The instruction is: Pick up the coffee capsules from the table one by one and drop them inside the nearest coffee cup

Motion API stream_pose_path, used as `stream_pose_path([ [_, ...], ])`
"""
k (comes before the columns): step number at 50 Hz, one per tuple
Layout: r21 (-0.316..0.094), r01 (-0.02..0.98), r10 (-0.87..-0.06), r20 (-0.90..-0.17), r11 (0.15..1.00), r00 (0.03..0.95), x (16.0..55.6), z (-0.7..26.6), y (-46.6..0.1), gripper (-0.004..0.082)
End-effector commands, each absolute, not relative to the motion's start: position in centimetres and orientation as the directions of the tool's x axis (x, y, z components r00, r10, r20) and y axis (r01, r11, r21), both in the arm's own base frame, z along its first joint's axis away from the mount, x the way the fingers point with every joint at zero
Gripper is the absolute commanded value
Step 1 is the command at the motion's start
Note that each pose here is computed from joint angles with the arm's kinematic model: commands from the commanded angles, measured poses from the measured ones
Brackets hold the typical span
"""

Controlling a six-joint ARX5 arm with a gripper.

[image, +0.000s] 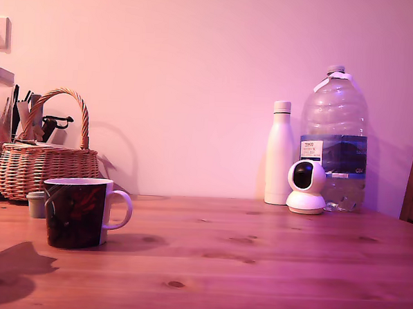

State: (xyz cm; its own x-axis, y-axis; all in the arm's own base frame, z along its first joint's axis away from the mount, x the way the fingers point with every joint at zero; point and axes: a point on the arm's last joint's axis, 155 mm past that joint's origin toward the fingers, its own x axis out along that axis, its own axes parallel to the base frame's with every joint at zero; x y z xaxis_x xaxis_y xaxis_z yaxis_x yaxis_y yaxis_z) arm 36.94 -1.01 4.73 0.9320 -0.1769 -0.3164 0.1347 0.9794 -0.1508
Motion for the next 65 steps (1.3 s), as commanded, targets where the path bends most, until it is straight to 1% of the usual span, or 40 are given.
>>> stream_pose_path([
  [1,-0.15,0.13,-0.172,-0.313,0.98,0.934,36.6,4.8,-1.0,0.0589],
  [13,-0.149,0.141,-0.182,-0.309,0.979,0.934,36.8,5.0,-1.3,0.0589],
  [14,-0.157,0.139,-0.182,-0.309,0.978,0.934,36.9,5.0,-1.3,0.0589],
  [18,-0.157,0.138,-0.182,-0.311,0.978,0.933,37.4,5.1,-1.3,0.0589],
  [20,-0.155,0.141,-0.184,-0.313,0.978,0.932,37.7,5.2,-1.3,0.0589],
  [21,-0.146,0.146,-0.186,-0.314,0.978,0.931,37.9,5.3,-1.4,0.0589],
  [25,-0.148,0.149,-0.19,-0.321,0.978,0.928,38.5,5.4,-1.5,0.0589],
  [26,-0.134,0.154,-0.19,-0.322,0.979,0.927,38.7,5.4,-1.5,0.0589],
  [31,-0.133,0.155,-0.19,-0.318,0.979,0.929,39.6,5.5,-1.4,0.0589],
  [41,-0.134,0.157,-0.193,-0.322,0.978,0.927,41.4,4.8,-1.3,0.0589],
  [47,-0.131,0.166,-0.199,-0.309,0.978,0.93,42.5,4.6,-1.5,0.0589],
  [57,-0.118,0.187,-0.215,-0.306,0.975,0.927,44.4,3.8,-2.2,0.0589],
  [58,-0.108,0.193,-0.217,-0.305,0.975,0.927,44.6,3.8,-2.2,0.0589],
  [65,-0.103,0.202,-0.224,-0.302,0.974,0.927,45.9,3.4,-2.5,0.0589],
])
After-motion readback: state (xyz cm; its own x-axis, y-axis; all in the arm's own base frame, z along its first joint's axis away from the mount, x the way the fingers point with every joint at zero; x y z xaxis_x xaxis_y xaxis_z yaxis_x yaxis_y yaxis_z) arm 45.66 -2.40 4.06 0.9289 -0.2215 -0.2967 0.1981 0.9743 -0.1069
